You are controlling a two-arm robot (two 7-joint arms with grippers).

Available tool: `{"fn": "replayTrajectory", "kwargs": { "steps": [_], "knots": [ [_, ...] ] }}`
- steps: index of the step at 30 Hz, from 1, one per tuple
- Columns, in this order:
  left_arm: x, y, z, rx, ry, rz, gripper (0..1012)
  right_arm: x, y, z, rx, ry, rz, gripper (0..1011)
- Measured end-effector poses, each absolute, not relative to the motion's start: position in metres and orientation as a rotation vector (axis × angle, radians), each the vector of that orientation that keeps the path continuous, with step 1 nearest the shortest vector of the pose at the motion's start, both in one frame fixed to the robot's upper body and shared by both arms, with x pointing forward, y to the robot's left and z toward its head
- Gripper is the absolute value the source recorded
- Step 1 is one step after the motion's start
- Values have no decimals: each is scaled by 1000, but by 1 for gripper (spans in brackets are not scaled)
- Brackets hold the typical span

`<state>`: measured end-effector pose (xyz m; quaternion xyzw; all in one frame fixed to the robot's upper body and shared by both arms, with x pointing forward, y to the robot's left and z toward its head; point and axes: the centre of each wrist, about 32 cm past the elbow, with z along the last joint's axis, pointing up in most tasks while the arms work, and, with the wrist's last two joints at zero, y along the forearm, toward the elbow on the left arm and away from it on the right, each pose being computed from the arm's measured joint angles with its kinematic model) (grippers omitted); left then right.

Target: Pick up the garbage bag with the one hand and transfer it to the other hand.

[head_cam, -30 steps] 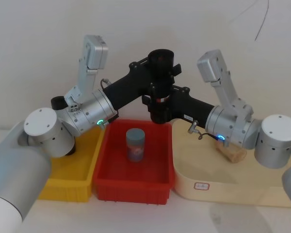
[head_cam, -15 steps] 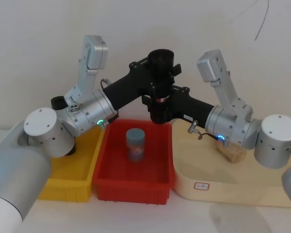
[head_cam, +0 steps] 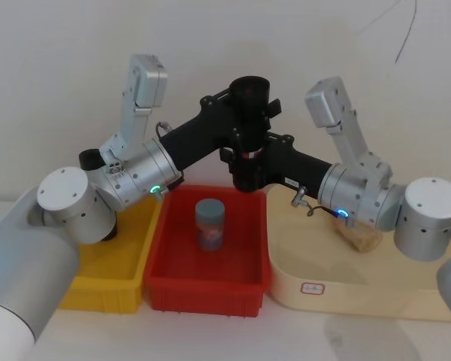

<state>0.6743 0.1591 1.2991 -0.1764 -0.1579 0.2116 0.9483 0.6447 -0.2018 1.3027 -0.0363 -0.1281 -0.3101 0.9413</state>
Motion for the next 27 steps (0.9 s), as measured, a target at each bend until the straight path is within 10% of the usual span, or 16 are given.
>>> {"fn": "replayTrajectory", "kwargs": {
  "steps": [17,27],
  "knots": [
    [674,159,1299,-359,-322,431,989,643,-202,1303,-75,-264,-644,528],
    [674,159,1299,-359,-321,431,1001,635,-209,1304,-94,-262,-731,528]
  ]
}}
